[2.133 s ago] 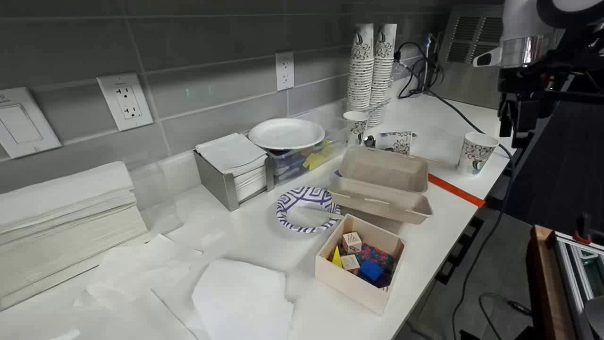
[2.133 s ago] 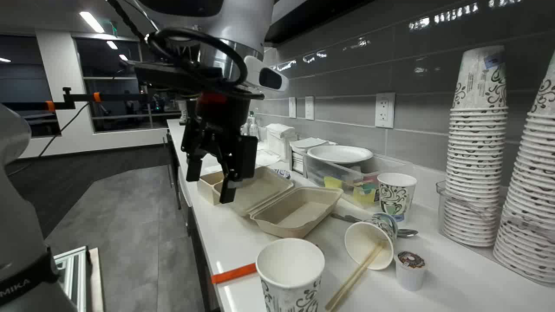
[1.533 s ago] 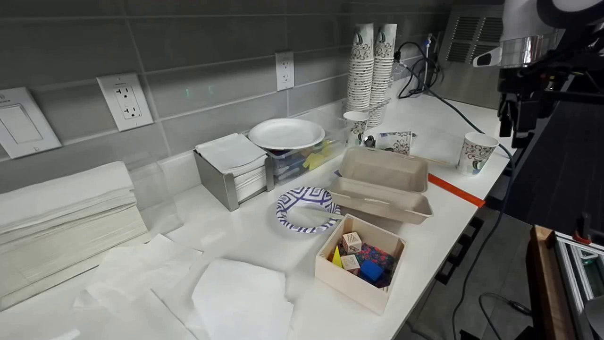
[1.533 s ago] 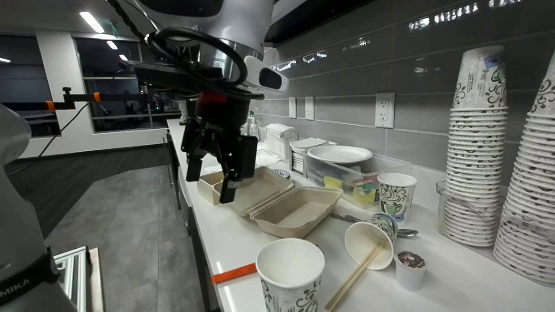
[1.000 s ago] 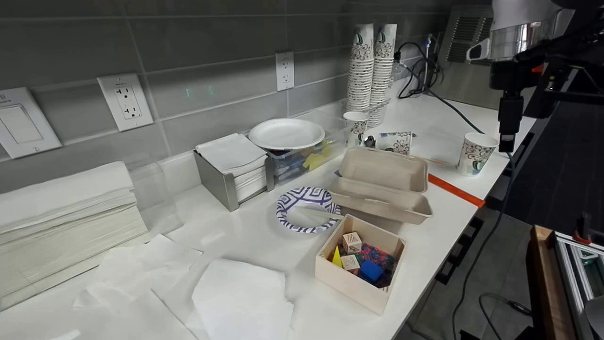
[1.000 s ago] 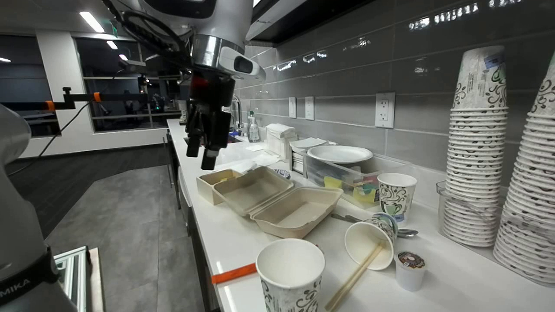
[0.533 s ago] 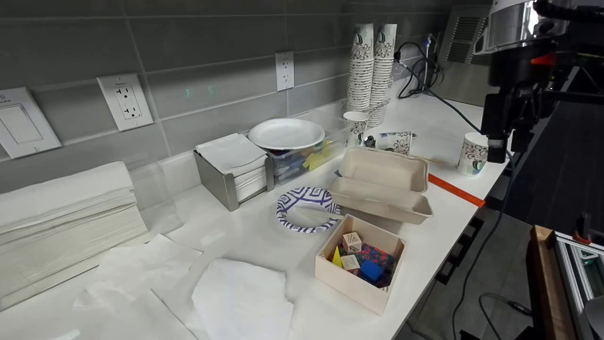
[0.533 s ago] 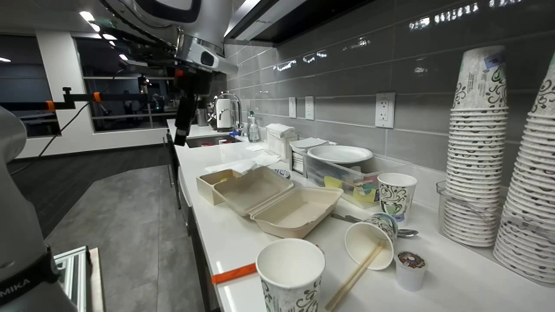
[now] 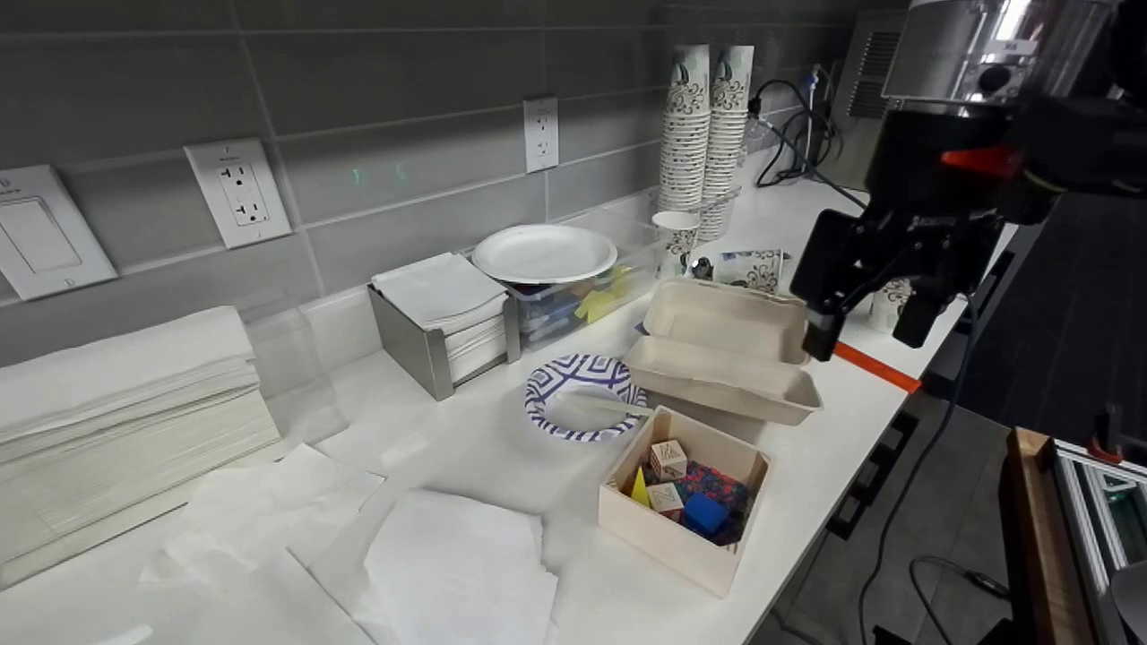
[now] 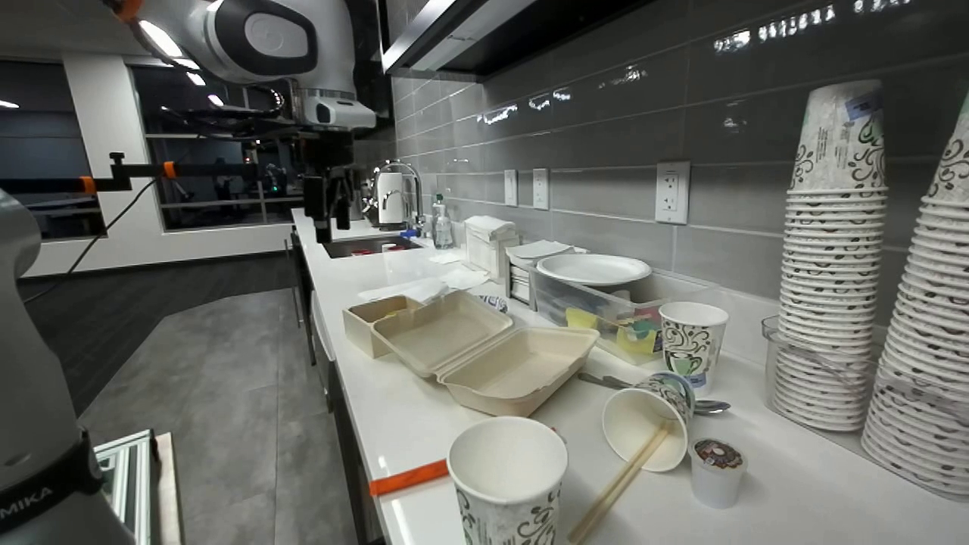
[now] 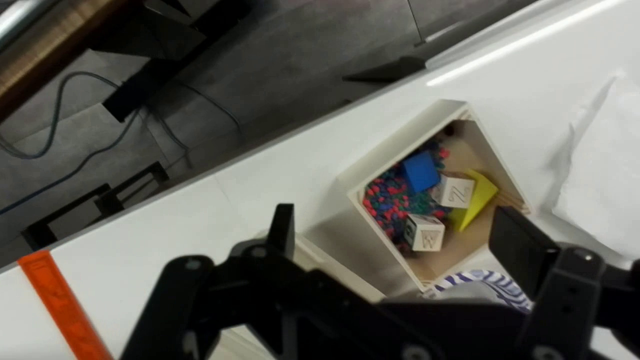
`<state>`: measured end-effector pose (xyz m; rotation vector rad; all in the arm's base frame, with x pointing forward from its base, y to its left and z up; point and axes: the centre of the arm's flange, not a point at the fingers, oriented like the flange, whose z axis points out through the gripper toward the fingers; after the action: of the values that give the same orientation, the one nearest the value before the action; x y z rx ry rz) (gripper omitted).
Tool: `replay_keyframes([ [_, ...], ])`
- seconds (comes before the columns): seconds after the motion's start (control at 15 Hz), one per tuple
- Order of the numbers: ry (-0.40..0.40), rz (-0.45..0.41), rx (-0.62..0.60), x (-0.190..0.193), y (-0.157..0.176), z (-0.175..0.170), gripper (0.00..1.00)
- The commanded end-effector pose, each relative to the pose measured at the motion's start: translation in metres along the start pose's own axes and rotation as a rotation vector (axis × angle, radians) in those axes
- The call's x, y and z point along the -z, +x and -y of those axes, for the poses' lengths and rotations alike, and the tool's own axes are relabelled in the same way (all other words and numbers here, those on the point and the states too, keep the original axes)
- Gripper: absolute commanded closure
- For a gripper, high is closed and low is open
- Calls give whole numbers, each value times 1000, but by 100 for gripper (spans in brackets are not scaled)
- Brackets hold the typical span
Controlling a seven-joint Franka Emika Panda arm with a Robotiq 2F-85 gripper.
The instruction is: Remove one square block from the brown box
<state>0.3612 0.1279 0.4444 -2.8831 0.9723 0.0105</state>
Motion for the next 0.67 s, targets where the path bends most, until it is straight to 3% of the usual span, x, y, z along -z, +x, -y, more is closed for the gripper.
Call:
replay_keyframes([
  [0.0, 23, -128, -63, -28, -5, 41, 0],
  [0.13, 16, -219, -28, -40, 6, 52, 0],
  [0.2, 40, -166, -19, -19, -8, 38, 0],
  [0.6, 26, -193, -6, -35, 1, 45, 0],
])
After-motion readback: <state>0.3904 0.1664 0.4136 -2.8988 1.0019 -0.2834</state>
